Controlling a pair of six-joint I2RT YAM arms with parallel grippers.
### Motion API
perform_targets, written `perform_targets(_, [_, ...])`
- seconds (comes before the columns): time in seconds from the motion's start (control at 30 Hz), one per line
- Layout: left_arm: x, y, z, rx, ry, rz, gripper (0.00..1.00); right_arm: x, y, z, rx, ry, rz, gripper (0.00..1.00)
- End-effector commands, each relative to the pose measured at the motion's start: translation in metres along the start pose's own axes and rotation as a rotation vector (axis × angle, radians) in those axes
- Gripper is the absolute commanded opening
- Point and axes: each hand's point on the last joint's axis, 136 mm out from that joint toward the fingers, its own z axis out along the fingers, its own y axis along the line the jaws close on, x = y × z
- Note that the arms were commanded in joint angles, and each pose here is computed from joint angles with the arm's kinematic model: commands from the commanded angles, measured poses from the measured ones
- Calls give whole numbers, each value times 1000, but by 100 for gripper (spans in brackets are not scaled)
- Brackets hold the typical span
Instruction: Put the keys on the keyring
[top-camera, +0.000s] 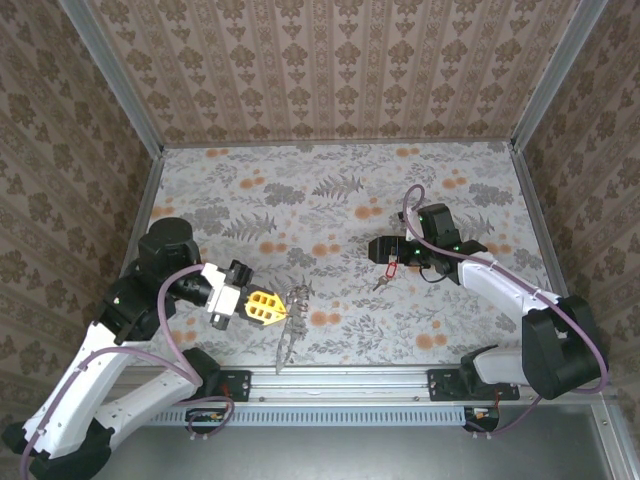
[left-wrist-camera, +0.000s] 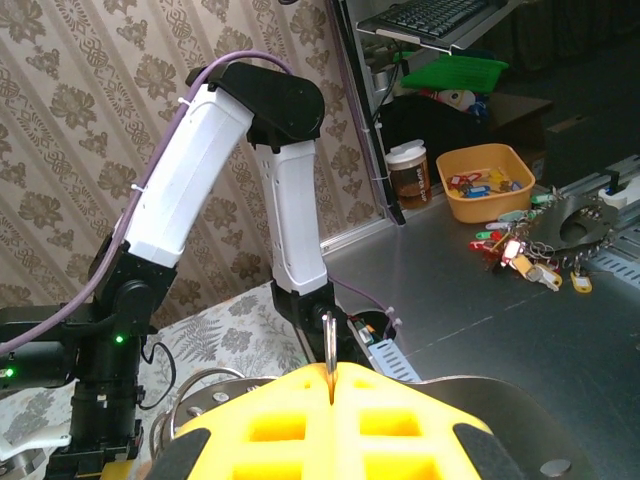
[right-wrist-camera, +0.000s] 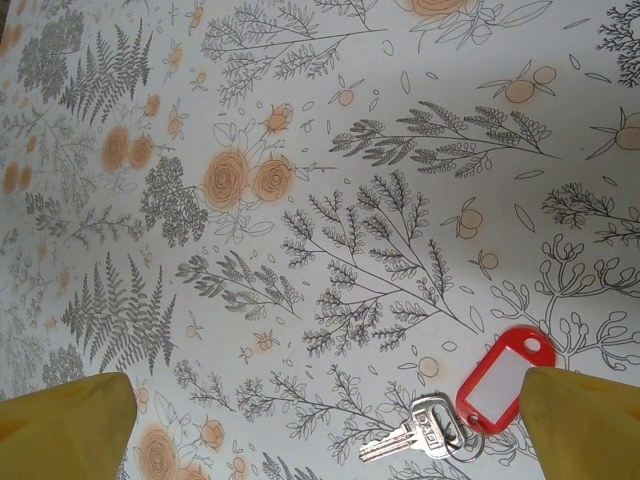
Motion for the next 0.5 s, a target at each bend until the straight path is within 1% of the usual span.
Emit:
perform_targets(0.0, [-13, -6, -3, 29, -39, 61, 0, 3, -6, -2, 13, 6, 31, 99])
perform_targets(0.47, [-18, -11, -4, 39, -58, 79, 0, 15, -11, -8, 29, 10, 43, 99])
